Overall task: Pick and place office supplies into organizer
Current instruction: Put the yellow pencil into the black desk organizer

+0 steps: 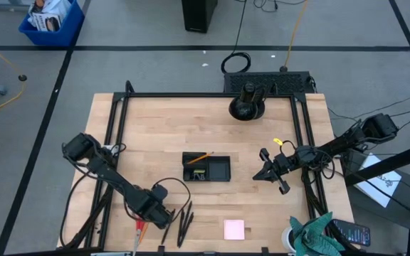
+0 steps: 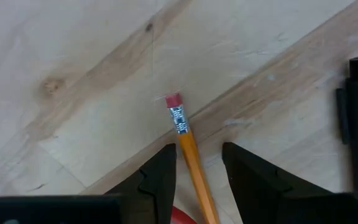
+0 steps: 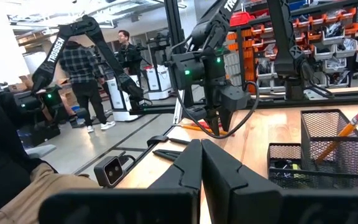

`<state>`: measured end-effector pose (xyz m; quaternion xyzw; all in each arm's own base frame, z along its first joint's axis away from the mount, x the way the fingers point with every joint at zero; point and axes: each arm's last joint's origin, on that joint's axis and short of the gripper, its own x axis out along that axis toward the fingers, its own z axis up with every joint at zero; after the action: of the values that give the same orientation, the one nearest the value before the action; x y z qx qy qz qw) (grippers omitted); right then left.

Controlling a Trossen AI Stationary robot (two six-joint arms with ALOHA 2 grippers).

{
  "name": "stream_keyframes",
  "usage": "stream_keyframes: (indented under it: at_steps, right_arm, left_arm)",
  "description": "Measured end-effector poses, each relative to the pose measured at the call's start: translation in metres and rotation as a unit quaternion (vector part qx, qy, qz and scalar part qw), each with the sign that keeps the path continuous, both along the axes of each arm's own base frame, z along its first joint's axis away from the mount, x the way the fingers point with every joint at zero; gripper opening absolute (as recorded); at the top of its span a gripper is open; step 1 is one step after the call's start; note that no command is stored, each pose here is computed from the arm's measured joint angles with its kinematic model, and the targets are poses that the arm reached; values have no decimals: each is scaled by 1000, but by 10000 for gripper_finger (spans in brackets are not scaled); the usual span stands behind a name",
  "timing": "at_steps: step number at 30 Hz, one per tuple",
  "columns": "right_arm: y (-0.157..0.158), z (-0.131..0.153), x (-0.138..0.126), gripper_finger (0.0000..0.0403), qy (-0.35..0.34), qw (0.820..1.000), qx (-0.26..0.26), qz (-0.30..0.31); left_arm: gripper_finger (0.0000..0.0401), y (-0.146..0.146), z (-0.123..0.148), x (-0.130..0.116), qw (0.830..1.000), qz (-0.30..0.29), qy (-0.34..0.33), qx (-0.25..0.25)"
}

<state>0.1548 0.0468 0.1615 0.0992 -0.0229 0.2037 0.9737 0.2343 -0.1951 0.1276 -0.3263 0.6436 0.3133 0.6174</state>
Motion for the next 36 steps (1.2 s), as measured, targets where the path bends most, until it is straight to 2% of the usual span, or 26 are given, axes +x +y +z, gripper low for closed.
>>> stream_keyframes:
  at_steps: [9, 19, 21, 29, 33, 36]
  right_arm:
    - [0, -1, 0, 0, 4, 1000, -1, -1]
    - [0, -1, 0, 0, 4, 1000, -1, -1]
    - [0, -1, 0, 0, 4, 1000, -1, -1]
    - [0, -1, 0, 0, 3, 1000, -1, -1]
    - [0, -1, 0, 0, 3, 1000, -1, -1]
    - [0, 1, 0, 0, -4, 1000, 1, -1]
  left_arm:
    - [136, 2, -4, 2, 999, -34, -10, -15]
    - [22, 5, -3, 10, 998, -52, -27, -32]
    - [10, 3, -3, 12, 997, -60, -42, -32]
    - [24, 0, 2, 19, 993, -92, -75, -14]
    - [7, 0, 12, 29, 987, -111, -119, 20]
    - [12, 8, 20, 33, 983, -110, -139, 55]
